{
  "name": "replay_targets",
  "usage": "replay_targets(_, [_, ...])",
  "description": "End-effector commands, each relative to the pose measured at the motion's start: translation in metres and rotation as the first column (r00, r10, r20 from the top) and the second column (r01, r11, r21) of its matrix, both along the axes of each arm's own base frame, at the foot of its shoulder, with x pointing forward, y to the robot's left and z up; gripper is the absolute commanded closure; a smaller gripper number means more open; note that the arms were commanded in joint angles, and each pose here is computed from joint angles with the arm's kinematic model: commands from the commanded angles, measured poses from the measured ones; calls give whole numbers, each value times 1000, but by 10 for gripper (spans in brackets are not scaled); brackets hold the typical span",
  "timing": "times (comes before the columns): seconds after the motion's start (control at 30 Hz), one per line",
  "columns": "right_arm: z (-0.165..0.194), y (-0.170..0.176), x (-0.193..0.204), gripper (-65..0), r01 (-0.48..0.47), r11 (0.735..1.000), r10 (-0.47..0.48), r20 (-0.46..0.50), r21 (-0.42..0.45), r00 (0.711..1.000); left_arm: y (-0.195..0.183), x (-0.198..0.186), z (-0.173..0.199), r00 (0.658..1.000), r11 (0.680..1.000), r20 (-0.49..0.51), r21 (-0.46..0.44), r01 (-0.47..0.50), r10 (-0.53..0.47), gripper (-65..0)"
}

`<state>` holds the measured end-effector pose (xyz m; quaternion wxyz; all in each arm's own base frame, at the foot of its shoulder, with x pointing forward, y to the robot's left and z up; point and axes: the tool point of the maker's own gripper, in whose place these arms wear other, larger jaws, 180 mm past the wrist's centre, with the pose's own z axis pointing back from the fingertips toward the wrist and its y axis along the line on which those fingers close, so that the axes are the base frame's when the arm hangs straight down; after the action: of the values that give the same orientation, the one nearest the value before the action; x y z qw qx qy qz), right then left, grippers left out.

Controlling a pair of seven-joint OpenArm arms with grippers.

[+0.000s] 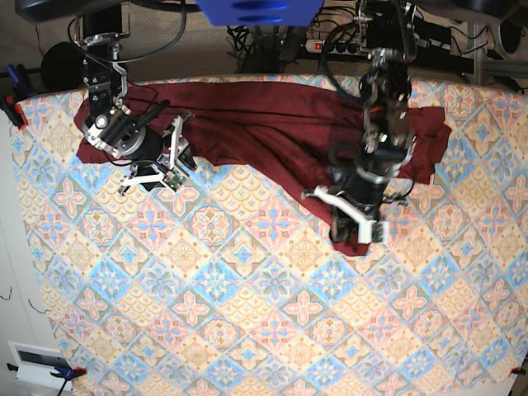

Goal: Layout the t-shirt on the table in an organized manner, then fold the t-shirt properly
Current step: 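Drag the cuff with the left gripper along the strip toward its end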

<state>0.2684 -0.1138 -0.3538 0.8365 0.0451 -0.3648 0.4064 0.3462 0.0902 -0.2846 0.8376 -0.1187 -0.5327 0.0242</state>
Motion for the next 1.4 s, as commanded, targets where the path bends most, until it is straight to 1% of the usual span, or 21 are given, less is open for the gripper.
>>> replay_targets(0.0, [10,3,6,-232,-9,1000,8,36,24,999,6,-4,12,999,1000,40,-4,-18,18,0])
replay_targets(0.07, [10,4,5,-232,-10,1000,9,35,25,999,24,-20,11,997,998,34,5,-67,67,0])
replay_targets(0.23, [10,4,5,-232,-12,1000,11,35,25,999,74,-51,-15,979,980,-44,47,-194,197,0])
replay_targets(0.43, [10,5,5,-232,-14,1000,14,34,25,999,110,-77,-23,954,955,-79,93,-282,290,0])
replay_targets(0.87, [8,6,4,-232,-15,1000,15,29,25,999,110,-113,-55,934,953,-200,119,-277,297,0])
replay_targets(1.1, [10,2,6,-232,-5,1000,4,34,21,999,105,-133,-74,900,960,-337,126,-248,277,-6])
replay_targets(1.17, [12,-6,9,-232,20,1000,-20,42,15,999,104,-135,-76,895,962,-352,125,-243,272,-7])
replay_targets(1.23, [16,-22,14,-232,66,998,-66,57,8,996,104,-135,-77,894,962,-354,125,-244,273,-7])
replay_targets(1.3, [20,-46,19,-232,134,991,-134,72,-2,988,105,-135,-77,894,961,-354,127,-247,276,-9])
replay_targets(1.37, [23,-76,24,-232,221,975,-219,85,-14,972,105,-137,-78,892,961,-358,128,-246,276,-38])
